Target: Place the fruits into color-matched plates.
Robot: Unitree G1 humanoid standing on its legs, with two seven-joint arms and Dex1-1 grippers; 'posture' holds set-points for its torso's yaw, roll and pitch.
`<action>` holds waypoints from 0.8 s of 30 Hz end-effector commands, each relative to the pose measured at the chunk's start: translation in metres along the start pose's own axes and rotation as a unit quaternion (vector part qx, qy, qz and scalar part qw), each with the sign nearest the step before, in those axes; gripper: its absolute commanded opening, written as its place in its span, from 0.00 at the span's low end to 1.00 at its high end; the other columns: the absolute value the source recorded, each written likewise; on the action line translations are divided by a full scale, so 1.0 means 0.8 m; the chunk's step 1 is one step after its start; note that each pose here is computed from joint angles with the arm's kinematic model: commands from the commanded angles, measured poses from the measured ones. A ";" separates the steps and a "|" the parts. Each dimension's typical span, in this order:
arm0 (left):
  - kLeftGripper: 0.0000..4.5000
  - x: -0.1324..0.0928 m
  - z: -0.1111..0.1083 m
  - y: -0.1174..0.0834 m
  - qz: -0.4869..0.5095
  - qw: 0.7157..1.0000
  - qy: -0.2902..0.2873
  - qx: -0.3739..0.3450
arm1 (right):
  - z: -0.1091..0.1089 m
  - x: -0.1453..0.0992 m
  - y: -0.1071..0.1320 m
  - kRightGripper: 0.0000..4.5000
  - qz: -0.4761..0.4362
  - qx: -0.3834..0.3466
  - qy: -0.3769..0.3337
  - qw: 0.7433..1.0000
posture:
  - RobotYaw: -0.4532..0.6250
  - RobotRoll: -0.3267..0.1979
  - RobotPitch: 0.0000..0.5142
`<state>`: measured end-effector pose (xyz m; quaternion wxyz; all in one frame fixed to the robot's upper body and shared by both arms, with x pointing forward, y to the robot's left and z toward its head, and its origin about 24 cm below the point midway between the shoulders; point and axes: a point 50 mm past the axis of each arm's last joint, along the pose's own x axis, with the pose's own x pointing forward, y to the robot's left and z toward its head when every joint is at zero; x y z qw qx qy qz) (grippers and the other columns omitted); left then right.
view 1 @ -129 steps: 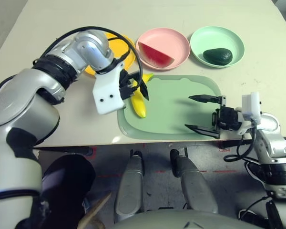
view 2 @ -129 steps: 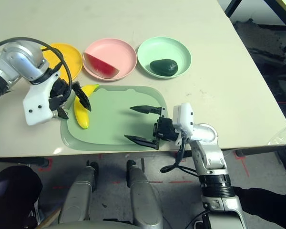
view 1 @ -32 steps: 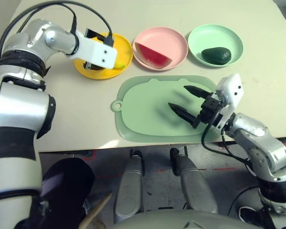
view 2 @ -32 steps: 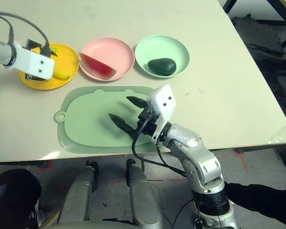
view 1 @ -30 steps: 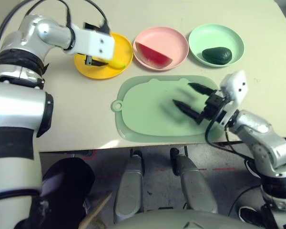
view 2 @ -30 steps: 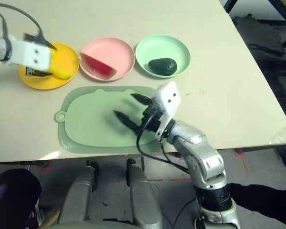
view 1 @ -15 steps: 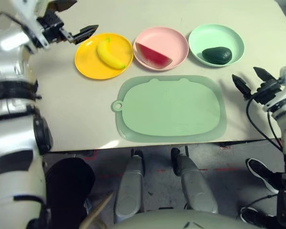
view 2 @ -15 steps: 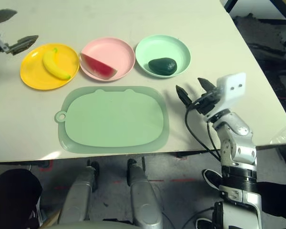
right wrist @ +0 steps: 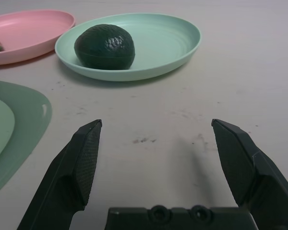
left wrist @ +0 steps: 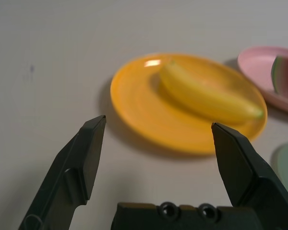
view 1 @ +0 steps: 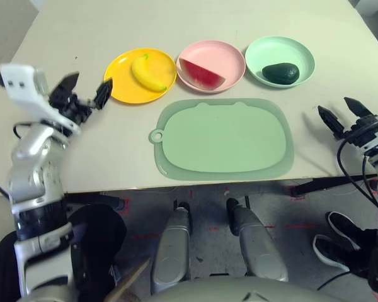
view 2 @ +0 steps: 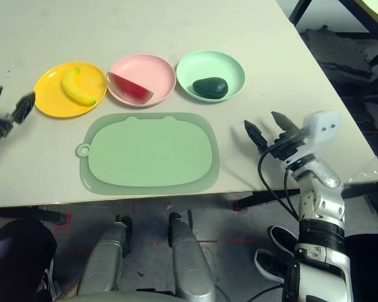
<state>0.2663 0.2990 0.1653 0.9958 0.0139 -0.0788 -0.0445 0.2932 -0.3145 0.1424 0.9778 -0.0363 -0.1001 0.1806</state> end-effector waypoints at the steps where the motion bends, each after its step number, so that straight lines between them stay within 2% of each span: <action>1: 0.99 -0.016 -0.010 0.001 0.020 1.000 -0.001 -0.010 | -0.003 -0.012 -0.014 1.00 -0.014 0.009 0.001 1.000 | 0.44 0.62 0.67; 12: 0.99 -0.047 -0.042 0.007 0.031 0.999 0.012 0.010 | 0.000 -0.032 -0.051 1.00 -0.136 0.012 -0.044 0.990 | 0.44 0.62 0.70; 24: 0.99 -0.053 -0.039 0.024 0.056 0.998 0.007 0.032 | -0.004 -0.036 -0.058 1.00 -0.157 0.013 -0.041 0.987 | 0.44 0.62 0.74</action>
